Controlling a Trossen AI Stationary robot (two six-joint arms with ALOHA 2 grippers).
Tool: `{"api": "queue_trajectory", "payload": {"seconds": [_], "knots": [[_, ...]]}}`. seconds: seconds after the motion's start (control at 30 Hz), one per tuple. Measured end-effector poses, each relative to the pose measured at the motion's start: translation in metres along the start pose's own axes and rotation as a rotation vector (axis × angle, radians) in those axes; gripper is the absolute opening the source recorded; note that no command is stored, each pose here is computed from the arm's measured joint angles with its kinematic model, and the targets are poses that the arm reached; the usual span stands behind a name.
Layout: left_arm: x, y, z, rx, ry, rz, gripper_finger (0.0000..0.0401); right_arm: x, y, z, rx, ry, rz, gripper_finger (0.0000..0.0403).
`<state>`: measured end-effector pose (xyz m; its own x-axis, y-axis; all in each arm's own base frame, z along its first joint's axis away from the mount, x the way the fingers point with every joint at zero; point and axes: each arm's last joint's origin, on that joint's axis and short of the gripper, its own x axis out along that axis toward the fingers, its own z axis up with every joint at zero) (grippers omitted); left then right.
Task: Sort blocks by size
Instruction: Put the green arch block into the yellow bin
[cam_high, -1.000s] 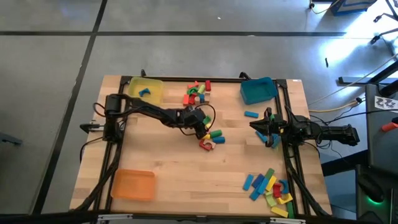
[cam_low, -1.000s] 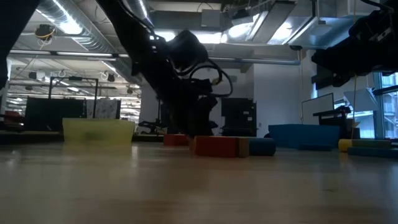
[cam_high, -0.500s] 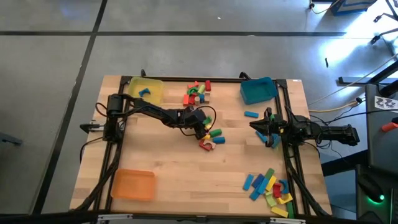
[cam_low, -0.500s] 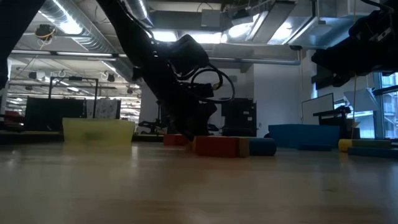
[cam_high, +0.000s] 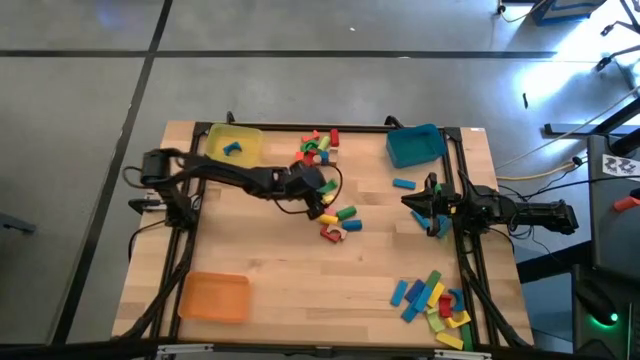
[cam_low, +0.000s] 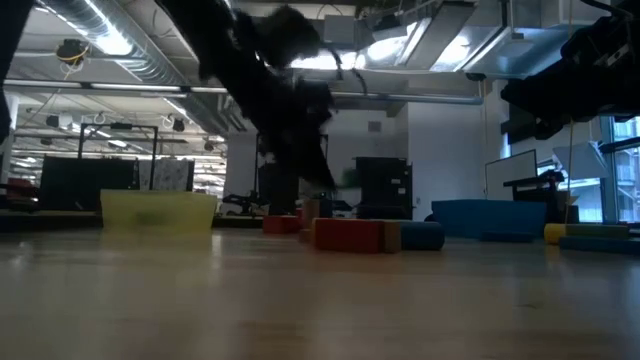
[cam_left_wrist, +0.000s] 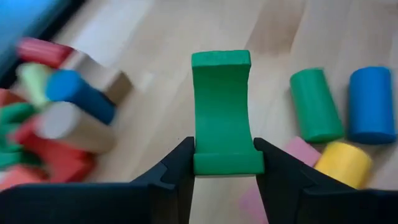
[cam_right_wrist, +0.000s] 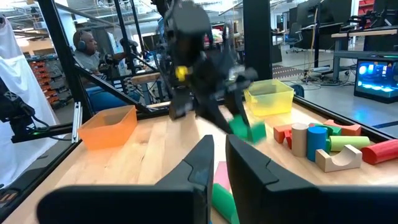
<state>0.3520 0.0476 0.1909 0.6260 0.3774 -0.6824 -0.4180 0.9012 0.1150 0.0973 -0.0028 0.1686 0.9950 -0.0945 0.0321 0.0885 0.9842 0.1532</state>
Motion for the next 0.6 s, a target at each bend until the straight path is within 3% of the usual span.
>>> {"api": "queue_trajectory", "payload": {"seconds": [0.13, 0.27, 0.43, 0.6], "knots": [[-0.036, 0.016, 0.010, -0.008, -0.013, 0.058, 0.0124, 0.000, 0.000, 0.000, -0.001, 0.000, 0.000, 0.0046], [-0.073, 0.040, 0.015, -0.028, -0.022, 0.201, 0.0126, 0.000, 0.000, 0.000, -0.002, 0.000, 0.000, 0.0046], [-0.108, 0.079, 0.007, -0.076, 0.059, 0.413, 0.0125, 0.000, 0.000, 0.000, -0.002, 0.000, 0.000, 0.0046], [-0.121, 0.113, -0.012, -0.175, 0.180, 0.546, 0.0129, 0.000, 0.000, 0.000, -0.002, -0.004, -0.003, 0.0046]]}}
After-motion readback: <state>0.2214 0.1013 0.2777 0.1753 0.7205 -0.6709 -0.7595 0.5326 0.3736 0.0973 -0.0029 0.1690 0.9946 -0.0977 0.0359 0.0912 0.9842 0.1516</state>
